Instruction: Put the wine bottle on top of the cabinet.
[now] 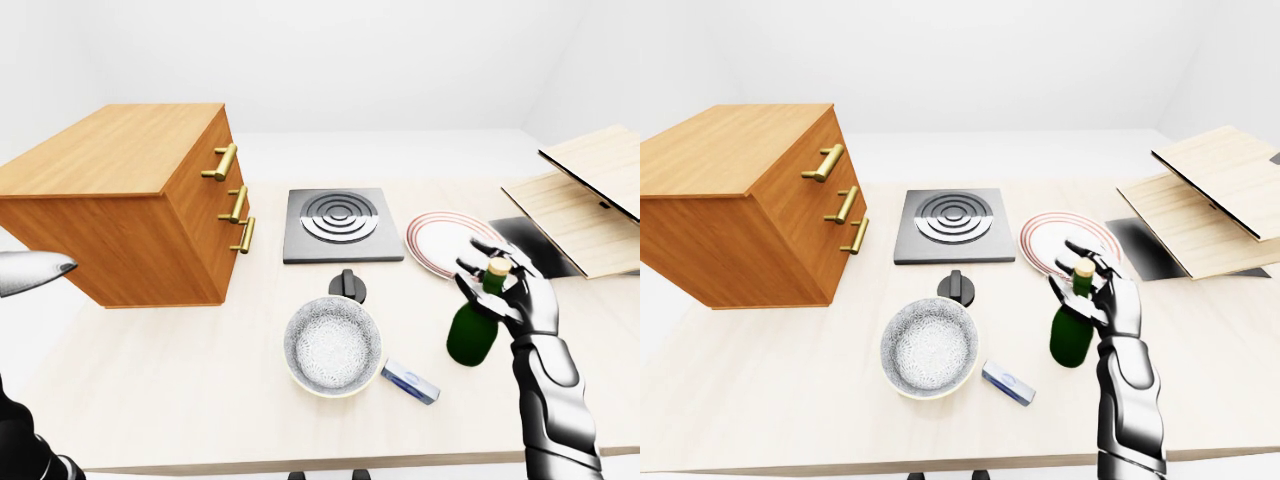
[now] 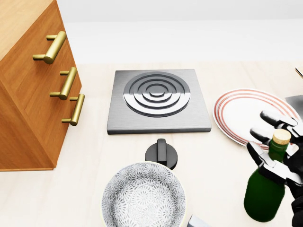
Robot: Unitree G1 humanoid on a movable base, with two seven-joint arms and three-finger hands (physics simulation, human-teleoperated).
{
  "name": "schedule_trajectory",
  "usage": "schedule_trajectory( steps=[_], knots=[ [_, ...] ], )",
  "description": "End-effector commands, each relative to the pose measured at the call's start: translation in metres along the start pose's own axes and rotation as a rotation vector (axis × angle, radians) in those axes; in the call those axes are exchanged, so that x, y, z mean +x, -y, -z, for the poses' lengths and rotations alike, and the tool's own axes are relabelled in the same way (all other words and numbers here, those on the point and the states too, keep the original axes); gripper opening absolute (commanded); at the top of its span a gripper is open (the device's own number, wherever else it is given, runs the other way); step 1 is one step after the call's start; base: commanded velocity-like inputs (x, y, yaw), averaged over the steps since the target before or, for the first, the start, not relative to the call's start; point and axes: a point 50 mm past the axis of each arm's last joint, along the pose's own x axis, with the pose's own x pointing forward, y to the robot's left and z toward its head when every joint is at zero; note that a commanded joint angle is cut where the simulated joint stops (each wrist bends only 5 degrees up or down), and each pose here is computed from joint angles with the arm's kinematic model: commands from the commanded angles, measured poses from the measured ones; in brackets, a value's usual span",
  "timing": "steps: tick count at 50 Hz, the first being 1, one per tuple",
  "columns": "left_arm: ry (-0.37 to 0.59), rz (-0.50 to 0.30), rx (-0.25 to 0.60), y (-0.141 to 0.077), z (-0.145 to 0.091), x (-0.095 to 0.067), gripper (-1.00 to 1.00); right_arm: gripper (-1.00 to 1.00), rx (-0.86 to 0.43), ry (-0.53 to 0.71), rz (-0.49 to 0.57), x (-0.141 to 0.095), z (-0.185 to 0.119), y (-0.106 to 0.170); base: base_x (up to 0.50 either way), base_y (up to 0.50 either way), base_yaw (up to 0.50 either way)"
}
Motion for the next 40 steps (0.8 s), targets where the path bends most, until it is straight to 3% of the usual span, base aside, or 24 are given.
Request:
schedule_trajectory(
  steps=[1,15,21,26,36,40],
  knots=[
    [0.004,0.001,-0.004,0.000,-0.001,0.000,1.00,-0.99,0.022,-0.099,-0.016,0.000,0.024,-0.005,0.00,0.00,0.00],
    [0.009,0.000,-0.010,0.000,-0.003,0.000,1.00,-0.98,0.024,-0.105,-0.014,0.000,0.025,-0.005,0.00,0.00,0.00],
    [0.005,-0.001,-0.009,-0.001,-0.002,0.000,1.00,-1.00,0.027,-0.043,-0.024,0.000,0.011,-0.009,0.00,0.00,0.00],
    [0.000,0.000,-0.006,-0.001,-0.001,0.000,1.00,-1.00,0.037,0.090,-0.043,-0.002,-0.019,-0.015,0.00,0.00,0.00],
    [-0.004,0.005,-0.001,0.000,0.001,0.000,1.00,-1.00,0.016,0.568,-0.117,-0.019,-0.126,-0.033,0.00,0.00,0.00],
    [0.000,0.005,-0.002,0.000,0.000,0.000,1.00,-1.00,-0.005,0.704,-0.148,-0.026,-0.154,-0.038,0.00,0.00,0.00]
  ],
)
